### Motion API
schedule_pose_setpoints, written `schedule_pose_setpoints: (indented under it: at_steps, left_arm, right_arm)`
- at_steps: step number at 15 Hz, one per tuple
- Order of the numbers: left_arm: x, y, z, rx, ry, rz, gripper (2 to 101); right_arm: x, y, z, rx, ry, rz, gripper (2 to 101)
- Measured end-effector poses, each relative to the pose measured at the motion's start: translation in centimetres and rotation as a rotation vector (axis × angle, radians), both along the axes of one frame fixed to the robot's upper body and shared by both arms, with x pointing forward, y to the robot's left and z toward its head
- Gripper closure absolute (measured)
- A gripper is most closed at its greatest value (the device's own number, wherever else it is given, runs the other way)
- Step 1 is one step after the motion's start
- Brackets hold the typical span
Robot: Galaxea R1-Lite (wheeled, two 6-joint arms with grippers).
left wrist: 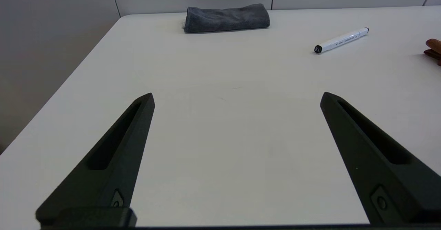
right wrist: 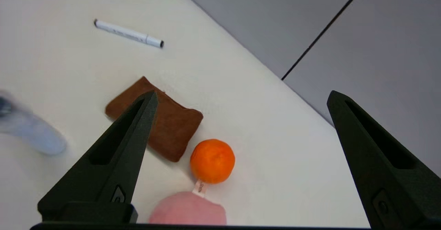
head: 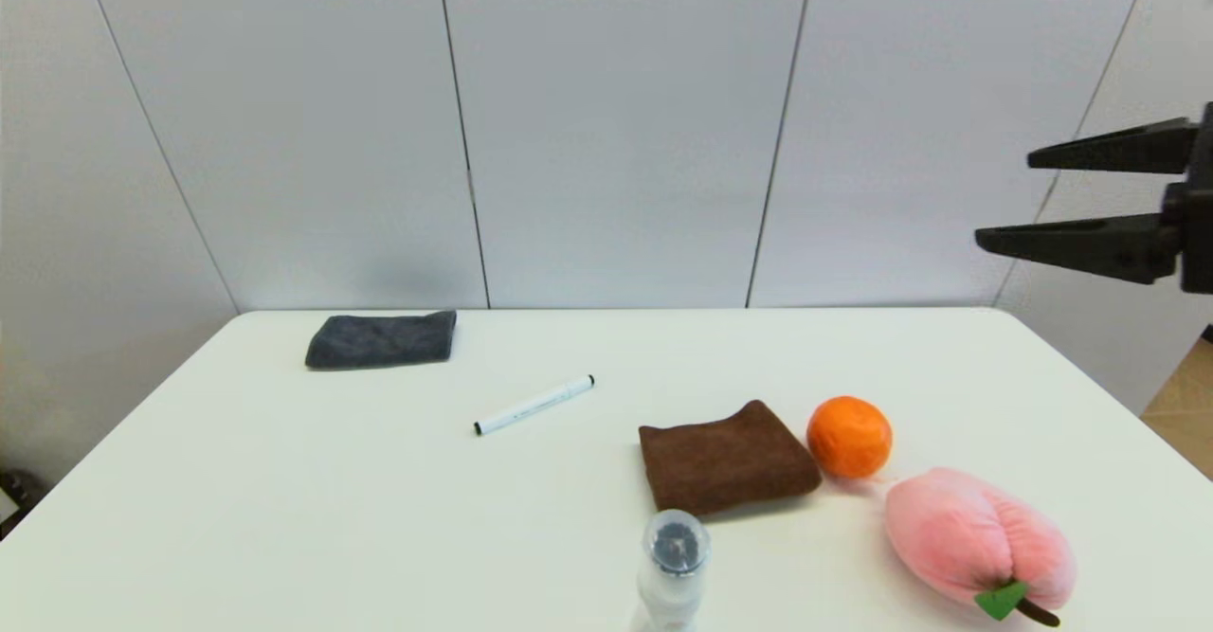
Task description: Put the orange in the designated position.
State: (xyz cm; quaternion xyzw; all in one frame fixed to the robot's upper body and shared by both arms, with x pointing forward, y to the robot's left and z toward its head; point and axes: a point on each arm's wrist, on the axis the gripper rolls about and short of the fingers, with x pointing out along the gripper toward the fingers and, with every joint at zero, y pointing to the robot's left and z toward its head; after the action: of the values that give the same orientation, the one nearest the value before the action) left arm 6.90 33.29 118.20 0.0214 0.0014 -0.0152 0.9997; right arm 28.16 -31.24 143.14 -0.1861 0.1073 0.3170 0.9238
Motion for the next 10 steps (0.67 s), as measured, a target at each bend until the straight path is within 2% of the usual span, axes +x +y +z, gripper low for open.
schedule_pose_setpoints:
  at_steps: [4, 5, 10]
  left_arm:
    - [0.0, 0.0, 0.0, 0.0, 0.0, 0.0, 5.3]
    - [0.0, 0.0, 0.0, 0.0, 0.0, 0.0, 5.3]
    - [0.0, 0.0, 0.0, 0.0, 0.0, 0.0, 5.3]
  right_arm:
    - [-6.6, -0.7, 1.2, 0.089, -0.078, -0.069, 5.2]
    - [-7.9, -0.9, 1.1, 0.099, -0.093, -0.1, 5.2]
    - [-13.4, -1.6, -1.6, 0.095, -0.182, -0.295, 5.2]
